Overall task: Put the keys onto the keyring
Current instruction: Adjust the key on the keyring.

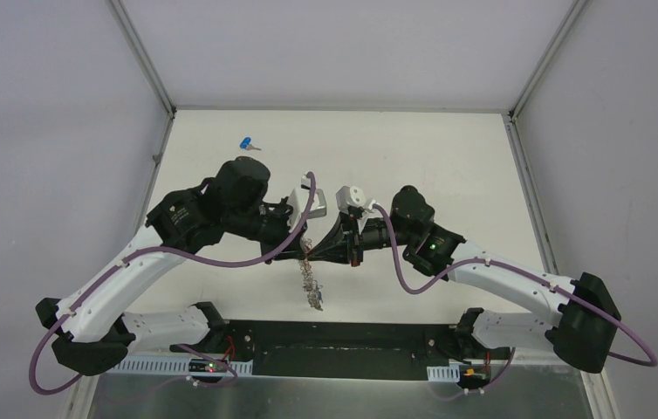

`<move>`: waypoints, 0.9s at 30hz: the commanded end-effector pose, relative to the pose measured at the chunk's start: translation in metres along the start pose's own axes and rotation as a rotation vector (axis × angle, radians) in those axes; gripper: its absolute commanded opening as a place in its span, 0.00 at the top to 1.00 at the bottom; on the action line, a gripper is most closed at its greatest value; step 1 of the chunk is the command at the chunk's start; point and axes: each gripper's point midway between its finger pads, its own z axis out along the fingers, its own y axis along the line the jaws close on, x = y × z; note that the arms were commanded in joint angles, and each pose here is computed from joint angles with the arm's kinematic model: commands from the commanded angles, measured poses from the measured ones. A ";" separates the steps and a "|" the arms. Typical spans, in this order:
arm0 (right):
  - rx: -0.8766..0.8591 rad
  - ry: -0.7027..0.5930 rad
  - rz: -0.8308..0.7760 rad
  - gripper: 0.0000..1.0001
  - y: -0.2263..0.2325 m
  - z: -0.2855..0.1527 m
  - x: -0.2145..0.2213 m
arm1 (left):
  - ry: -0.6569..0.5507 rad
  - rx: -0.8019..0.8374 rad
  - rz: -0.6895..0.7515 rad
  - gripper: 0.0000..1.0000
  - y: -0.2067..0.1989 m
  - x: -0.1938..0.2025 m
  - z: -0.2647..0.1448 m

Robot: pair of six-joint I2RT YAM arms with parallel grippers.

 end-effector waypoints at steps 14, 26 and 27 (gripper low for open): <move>0.053 -0.096 -0.056 1.00 0.001 -0.008 -0.033 | -0.165 0.009 0.057 0.72 -0.009 -0.028 -0.008; 0.072 -0.137 -0.066 1.00 0.003 -0.015 -0.040 | -0.373 -0.153 0.017 0.53 0.007 -0.036 -0.027; 0.072 -0.137 -0.067 1.00 0.003 -0.015 -0.040 | -0.398 -0.159 0.006 0.53 0.007 -0.035 -0.028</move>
